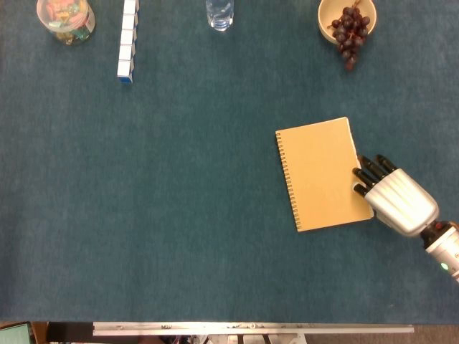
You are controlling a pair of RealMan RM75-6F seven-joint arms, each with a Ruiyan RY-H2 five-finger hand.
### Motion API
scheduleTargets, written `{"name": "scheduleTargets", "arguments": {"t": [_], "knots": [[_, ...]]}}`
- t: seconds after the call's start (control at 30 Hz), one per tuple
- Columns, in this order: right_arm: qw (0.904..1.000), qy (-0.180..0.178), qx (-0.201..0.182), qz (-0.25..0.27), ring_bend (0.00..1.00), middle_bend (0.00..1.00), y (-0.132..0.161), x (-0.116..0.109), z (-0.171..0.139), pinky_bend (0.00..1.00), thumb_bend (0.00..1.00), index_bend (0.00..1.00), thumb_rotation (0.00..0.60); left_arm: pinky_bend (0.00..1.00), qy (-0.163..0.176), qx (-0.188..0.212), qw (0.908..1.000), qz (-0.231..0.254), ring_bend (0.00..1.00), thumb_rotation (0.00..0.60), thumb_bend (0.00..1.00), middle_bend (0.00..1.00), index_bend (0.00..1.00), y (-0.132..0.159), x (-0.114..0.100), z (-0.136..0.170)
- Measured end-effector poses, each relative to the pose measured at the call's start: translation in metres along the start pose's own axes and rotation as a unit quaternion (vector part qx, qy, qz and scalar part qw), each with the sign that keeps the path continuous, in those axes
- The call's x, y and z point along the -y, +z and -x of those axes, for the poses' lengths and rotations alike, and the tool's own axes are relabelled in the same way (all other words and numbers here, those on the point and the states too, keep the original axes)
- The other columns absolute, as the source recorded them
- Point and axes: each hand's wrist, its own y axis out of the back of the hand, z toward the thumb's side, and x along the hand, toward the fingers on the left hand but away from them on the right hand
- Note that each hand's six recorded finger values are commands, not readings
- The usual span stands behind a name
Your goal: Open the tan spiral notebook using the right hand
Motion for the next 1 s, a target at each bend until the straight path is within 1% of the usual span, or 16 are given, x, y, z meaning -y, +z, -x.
{"name": "scheduleTargets", "arguments": {"t": [0.13, 0.3, 0.5, 0.63, 0.73, 0.83, 1.0], "knots": [[1.0000, 0.001, -0.004, -0.004, 0.15, 0.32, 0.004, 0.004, 0.004, 0.23, 0.06, 0.43, 0.600, 0.17, 0.000, -0.002, 1.0000, 0.001, 0.16, 0.600, 0.51, 0.28, 0.32, -0.002, 0.000, 0.001], [0.9999, -0.006, -0.008, -0.005, 0.15, 0.32, 0.009, 0.004, 0.010, 0.23, 0.11, 0.43, 0.600, 0.17, 0.001, -0.007, 1.0000, 0.001, 0.16, 0.600, 0.51, 0.28, 0.32, -0.005, 0.000, 0.002], [0.9999, -0.009, -0.012, -0.004, 0.15, 0.32, 0.011, 0.002, 0.015, 0.23, 0.13, 0.43, 0.600, 0.17, 0.002, -0.011, 0.9999, 0.000, 0.16, 0.600, 0.51, 0.28, 0.32, -0.009, -0.001, 0.003], [0.9999, -0.009, -0.013, -0.002, 0.15, 0.32, 0.012, 0.002, 0.017, 0.23, 0.17, 0.43, 0.600, 0.17, 0.002, -0.010, 0.9999, 0.001, 0.16, 0.600, 0.51, 0.28, 0.32, -0.009, -0.001, 0.003], [0.9998, -0.010, -0.015, 0.000, 0.15, 0.32, 0.012, 0.002, 0.017, 0.23, 0.26, 0.43, 0.600, 0.17, 0.001, -0.011, 0.9999, 0.000, 0.16, 0.600, 0.51, 0.28, 0.32, -0.009, 0.000, 0.003], [0.9998, -0.008, -0.018, 0.003, 0.15, 0.32, 0.012, 0.003, 0.018, 0.23, 0.31, 0.43, 0.600, 0.17, 0.001, -0.010, 0.9999, 0.000, 0.16, 0.600, 0.51, 0.28, 0.32, -0.009, 0.000, 0.003], [0.9997, -0.007, -0.022, 0.005, 0.15, 0.32, 0.013, 0.005, 0.019, 0.23, 0.33, 0.43, 0.600, 0.17, 0.001, -0.011, 0.9999, -0.001, 0.16, 0.600, 0.51, 0.28, 0.32, -0.009, 0.000, 0.003]]}}
